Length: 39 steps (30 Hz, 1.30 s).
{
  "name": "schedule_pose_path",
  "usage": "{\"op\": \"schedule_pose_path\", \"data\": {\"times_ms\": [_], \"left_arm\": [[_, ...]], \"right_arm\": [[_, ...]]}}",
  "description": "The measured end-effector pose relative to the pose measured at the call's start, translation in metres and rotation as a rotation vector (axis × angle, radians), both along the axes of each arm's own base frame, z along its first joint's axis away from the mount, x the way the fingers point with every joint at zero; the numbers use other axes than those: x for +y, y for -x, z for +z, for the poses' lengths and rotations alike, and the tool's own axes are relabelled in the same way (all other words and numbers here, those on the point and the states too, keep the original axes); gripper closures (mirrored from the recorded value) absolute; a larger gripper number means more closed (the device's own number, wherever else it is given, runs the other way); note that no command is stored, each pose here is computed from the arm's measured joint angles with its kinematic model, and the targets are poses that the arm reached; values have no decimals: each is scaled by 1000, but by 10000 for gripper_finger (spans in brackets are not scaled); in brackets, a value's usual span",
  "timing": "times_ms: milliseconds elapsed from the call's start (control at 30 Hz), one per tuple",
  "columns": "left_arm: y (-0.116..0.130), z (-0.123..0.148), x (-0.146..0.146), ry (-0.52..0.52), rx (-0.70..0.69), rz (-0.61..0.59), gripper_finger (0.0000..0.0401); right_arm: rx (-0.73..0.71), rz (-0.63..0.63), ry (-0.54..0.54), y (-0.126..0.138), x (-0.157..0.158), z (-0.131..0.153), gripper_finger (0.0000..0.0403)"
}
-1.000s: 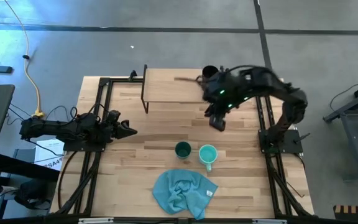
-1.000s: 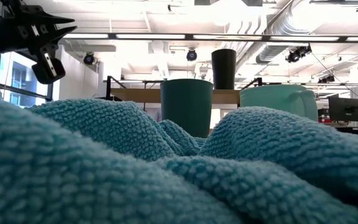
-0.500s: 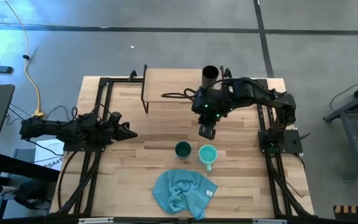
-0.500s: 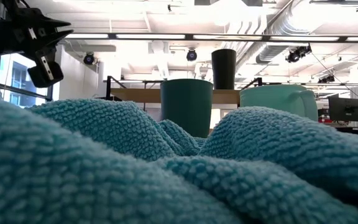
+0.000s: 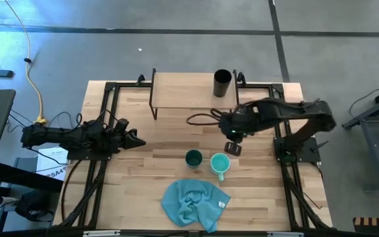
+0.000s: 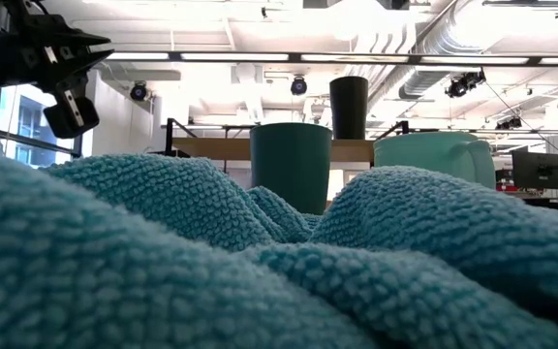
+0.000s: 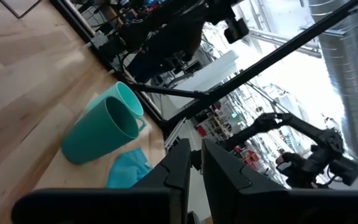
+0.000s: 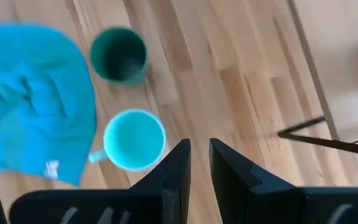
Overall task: Stack small to large cups/mugs on shelf
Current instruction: Put the green cup on the shelf
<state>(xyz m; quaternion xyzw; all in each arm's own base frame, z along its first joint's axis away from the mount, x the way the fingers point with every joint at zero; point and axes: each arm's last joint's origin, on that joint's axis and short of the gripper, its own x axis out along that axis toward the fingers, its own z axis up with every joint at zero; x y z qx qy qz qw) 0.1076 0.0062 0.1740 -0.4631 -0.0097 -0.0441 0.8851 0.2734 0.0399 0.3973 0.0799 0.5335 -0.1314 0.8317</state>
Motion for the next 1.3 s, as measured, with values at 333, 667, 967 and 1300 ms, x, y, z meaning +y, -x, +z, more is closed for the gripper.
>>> {"op": "schedule_pose_path", "data": {"times_ms": [333,667,967,1300], "left_arm": [[0,1,1,-29,-7,23,371],[0,1,1,-28,-7,39,371],[0,1,2,-23,-7,53,371],[0,-3,2,-18,34,82,371]], "right_arm": [[-204,-100,-125,47,9,-45,353],[-195,-178,-208,65,22,-103,353],[-152,-263,-201,73,32,-130,353],[-148,-373,-223,77,35,-132,353]]}}
